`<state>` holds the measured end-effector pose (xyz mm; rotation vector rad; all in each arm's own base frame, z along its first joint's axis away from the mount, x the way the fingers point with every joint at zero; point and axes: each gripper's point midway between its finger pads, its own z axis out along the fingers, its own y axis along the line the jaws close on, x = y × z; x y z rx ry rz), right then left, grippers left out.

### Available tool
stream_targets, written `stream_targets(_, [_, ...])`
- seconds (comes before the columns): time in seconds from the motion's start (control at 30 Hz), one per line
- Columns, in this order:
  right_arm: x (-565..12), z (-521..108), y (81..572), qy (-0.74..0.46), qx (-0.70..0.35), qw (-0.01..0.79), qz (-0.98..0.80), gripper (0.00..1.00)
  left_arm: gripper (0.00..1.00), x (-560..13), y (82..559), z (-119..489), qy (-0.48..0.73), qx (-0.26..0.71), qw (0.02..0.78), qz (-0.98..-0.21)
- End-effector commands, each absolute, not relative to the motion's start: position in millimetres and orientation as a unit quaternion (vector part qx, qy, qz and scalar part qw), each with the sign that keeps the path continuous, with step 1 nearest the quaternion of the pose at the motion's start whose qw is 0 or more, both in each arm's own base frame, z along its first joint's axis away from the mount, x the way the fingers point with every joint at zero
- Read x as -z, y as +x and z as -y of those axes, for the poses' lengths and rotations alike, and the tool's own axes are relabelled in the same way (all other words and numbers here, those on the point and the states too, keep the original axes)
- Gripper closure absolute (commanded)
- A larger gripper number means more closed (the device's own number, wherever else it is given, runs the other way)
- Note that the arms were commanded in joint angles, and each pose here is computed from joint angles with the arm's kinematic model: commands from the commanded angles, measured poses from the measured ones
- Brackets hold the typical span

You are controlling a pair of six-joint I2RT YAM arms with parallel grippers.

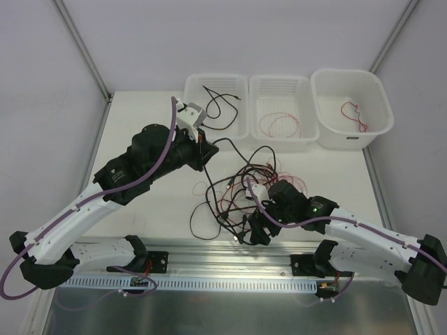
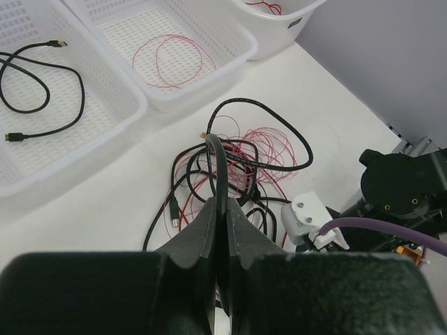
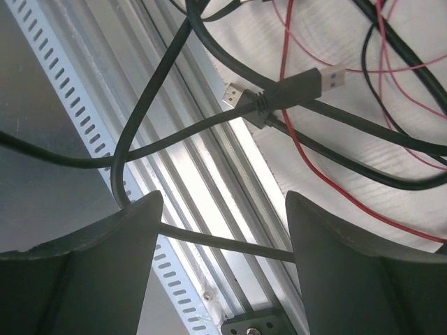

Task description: Untangle the cables

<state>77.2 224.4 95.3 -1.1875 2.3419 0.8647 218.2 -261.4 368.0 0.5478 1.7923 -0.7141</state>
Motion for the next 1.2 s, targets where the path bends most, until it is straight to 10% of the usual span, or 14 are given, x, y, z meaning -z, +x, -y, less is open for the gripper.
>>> stream_targets(0.0, [-114, -244, 68, -0.457, -0.353, 0.189, -0.794, 0.26, 1.00, -402, 216, 255, 0.211, 0.325, 0.571, -0.724])
stream_targets(0.4, [-177, -240, 73, -0.469, -0.351, 0.256, -0.769, 0.25, 1.00, -392, 215, 259, 0.215, 0.327, 0.557, -0.733])
stream_targets(0.77, [-111, -261, 51, -0.481, -0.373, 0.163, -0.776, 0.30, 1.00, -400, 213, 261, 0.217, 0.337, 0.558, -0.726])
stream_targets(0.97, [-110, -268, 64, -0.487, -0.355, 0.181, -0.777, 0.63, 1.00, -402, 207, 259, 0.216, 0.348, 0.556, -0.723])
stream_targets(1.07, [-118, -270, 79, -0.481, -0.334, 0.212, -0.782, 0.99, 1.00, -401, 202, 260, 0.217, 0.358, 0.549, -0.723])
stream_targets(1.17, [-131, -270, 95, -0.468, -0.312, 0.250, -0.788, 0.99, 1.00, -397, 192, 266, 0.228, 0.381, 0.530, -0.722])
